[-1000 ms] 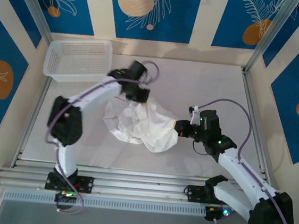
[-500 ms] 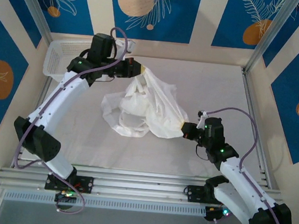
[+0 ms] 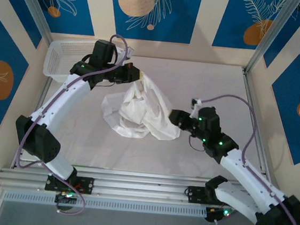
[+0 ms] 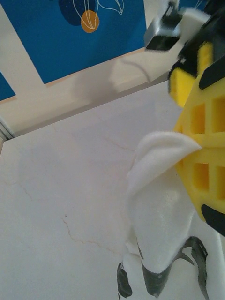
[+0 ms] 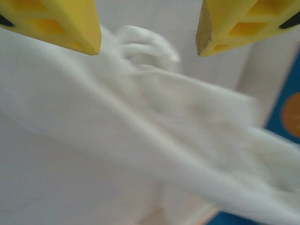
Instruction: Fold the inside-out t-shirt
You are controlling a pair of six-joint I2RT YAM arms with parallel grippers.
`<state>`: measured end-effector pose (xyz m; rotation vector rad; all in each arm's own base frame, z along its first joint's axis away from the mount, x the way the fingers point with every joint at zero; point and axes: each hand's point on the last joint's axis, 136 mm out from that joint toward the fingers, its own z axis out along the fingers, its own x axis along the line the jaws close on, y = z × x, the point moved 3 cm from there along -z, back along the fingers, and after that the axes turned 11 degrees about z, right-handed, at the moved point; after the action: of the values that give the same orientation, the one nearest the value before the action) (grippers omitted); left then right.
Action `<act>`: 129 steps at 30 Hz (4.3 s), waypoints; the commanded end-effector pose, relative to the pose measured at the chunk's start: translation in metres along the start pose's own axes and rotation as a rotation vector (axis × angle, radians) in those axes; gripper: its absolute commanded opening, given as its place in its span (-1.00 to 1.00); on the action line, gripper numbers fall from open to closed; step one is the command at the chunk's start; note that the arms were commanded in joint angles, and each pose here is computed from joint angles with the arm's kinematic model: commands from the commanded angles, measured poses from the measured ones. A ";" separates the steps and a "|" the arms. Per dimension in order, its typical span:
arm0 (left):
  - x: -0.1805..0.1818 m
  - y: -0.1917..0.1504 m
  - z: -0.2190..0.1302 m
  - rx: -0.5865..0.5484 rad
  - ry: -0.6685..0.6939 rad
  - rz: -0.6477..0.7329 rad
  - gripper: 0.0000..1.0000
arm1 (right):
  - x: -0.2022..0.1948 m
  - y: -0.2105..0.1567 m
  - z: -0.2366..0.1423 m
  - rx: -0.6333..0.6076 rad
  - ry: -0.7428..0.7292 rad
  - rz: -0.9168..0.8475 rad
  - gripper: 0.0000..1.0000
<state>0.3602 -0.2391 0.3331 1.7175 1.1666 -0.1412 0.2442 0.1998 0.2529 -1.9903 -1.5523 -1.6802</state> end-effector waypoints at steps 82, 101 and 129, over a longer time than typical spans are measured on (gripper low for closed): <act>-0.070 -0.023 0.001 0.040 -0.326 0.089 -1.00 | 0.025 0.071 -0.010 -0.116 0.076 -0.272 -0.26; -0.027 -0.020 -0.008 0.021 -0.101 0.110 -1.00 | 0.050 0.008 0.045 0.139 0.117 -0.428 -1.00; -0.069 -0.075 -0.001 0.027 -0.218 0.532 0.29 | 0.061 0.031 0.021 0.210 0.484 -0.089 -1.00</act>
<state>0.2619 -0.2625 0.3326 1.8794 0.6034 0.0109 0.2737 0.2351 0.2931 -1.3359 -1.5733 -1.7534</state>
